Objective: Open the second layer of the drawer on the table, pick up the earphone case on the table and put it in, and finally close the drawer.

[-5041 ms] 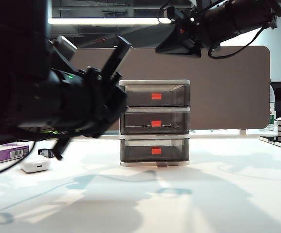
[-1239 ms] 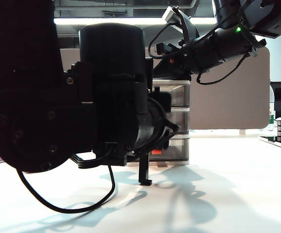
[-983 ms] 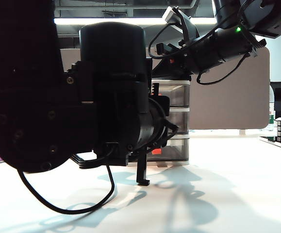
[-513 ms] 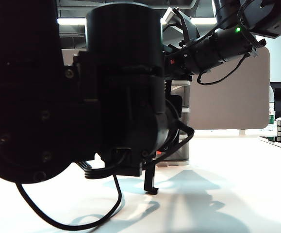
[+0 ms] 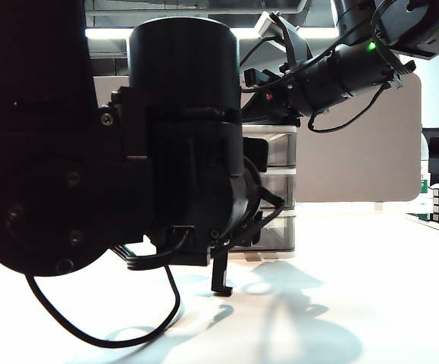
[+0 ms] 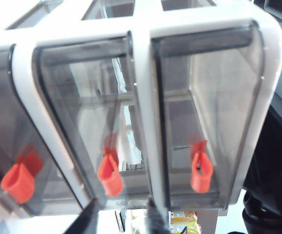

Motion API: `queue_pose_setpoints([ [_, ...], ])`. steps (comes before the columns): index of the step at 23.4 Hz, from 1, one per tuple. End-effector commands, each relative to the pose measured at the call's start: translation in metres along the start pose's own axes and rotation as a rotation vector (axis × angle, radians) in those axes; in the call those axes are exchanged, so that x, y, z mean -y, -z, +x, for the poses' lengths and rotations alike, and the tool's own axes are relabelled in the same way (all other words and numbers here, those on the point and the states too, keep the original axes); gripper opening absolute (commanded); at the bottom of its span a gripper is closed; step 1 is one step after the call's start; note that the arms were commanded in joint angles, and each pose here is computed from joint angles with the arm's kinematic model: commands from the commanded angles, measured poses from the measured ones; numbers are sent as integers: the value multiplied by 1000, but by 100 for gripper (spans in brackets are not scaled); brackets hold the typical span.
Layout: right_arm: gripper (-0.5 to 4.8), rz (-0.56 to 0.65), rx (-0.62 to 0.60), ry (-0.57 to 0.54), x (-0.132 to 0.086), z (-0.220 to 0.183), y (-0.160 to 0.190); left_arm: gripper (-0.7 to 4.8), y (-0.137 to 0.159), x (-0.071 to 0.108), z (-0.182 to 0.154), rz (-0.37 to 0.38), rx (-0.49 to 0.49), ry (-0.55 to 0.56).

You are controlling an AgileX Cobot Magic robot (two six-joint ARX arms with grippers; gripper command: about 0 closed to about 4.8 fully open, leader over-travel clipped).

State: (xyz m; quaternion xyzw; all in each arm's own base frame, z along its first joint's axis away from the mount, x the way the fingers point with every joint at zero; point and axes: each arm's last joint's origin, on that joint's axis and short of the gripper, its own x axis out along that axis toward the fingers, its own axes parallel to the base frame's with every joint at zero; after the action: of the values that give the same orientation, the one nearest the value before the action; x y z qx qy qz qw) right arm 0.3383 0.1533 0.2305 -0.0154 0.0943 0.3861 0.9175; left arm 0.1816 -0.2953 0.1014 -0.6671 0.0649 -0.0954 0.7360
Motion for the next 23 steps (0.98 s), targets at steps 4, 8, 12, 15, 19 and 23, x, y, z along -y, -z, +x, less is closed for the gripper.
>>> queue_pose_setpoints([
  [4,-5,14,-16,-6,0,1,2,144,-10,-15,11,84,-10,-66],
  [8,-5,14,-16,-5,0,1,2,144,-11,-13,16,79,-26,-61],
  [12,-5,14,-16,-5,0,1,2,144,-9,-12,22,76,-26,-59],
  [15,-5,14,-16,-6,0,1,2,144,-7,-11,25,84,-35,-67],
  [19,-5,14,-16,-6,0,1,2,137,-7,-11,25,87,-26,-71],
  [23,-5,14,-16,-6,0,1,2,18,-7,-11,25,88,-22,-71],
])
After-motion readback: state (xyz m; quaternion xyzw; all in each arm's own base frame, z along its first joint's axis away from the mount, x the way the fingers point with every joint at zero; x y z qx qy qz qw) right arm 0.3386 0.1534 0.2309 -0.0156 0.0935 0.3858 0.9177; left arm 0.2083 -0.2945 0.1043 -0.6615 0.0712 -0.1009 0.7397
